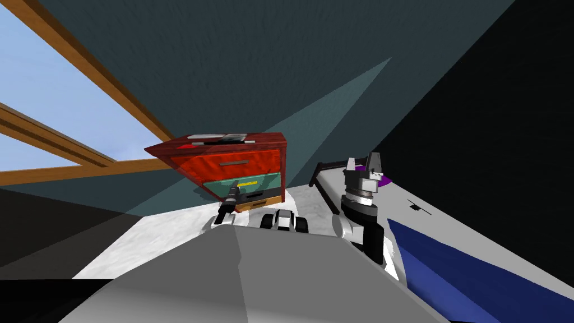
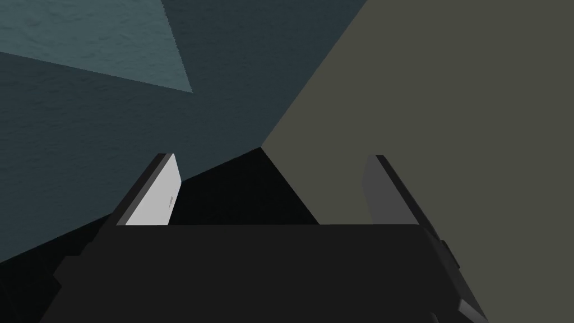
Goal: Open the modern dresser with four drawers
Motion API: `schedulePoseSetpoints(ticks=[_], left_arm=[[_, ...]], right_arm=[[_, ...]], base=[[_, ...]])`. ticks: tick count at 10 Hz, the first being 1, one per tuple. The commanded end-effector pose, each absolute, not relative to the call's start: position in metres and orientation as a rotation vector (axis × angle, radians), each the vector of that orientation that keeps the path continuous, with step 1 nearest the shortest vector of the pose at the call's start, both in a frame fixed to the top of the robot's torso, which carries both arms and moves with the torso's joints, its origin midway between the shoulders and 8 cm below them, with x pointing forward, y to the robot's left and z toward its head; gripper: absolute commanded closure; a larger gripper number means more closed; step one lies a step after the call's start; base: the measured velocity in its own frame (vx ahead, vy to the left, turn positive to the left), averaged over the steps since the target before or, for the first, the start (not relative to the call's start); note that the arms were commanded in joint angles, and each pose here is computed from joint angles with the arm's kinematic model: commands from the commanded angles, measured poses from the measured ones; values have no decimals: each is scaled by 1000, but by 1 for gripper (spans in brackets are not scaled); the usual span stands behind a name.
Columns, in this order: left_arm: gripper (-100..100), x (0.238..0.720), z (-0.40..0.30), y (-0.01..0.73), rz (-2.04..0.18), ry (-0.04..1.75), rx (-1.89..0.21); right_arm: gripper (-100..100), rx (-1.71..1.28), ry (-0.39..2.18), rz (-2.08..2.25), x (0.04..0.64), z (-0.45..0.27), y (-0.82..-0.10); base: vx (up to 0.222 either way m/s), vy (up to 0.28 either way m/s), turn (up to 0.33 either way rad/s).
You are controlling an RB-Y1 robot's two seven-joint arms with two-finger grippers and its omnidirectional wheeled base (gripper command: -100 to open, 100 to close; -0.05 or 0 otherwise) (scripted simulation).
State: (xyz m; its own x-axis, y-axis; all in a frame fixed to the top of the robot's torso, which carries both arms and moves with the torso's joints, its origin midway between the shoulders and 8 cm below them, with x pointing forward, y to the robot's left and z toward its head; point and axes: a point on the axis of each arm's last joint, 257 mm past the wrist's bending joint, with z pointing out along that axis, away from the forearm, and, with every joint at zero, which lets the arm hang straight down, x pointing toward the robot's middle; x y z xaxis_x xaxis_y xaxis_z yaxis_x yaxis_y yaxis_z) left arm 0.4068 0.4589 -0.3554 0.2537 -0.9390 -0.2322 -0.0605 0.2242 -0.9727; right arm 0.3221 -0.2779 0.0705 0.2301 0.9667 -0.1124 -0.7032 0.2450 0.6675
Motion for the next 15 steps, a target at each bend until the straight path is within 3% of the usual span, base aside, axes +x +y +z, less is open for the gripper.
schedulePoseSetpoints(ticks=[1, 2, 3, 11, 13, 15], left_arm=[[-100, 398, -354, 489, -811, 1104, -1190], [-100, 401, -357, 479, -817, 1119, -1183], [100, 406, -362, 444, -846, 1155, -1166], [100, 424, -364, 277, -1004, 1283, -1061], [100, 426, -360, 254, -1029, 1292, -1044], [100, 424, -362, 286, -999, 1279, -1055]], right_arm=[[0, 547, 579, 1230, 322, 71, -278], [0, 547, 578, 1230, 322, 71, -278], [0, 547, 579, 1230, 322, 70, -278], [0, 546, 579, 1230, 322, 70, -278], [0, 546, 579, 1230, 322, 70, -278], [0, 546, 579, 1230, 322, 71, -278]], base=[[-19, -38, -190], [-11, -19, -51], [22, 60, 329], [45, 106, 271], [40, 61, 131], [-7, -12, -88]])
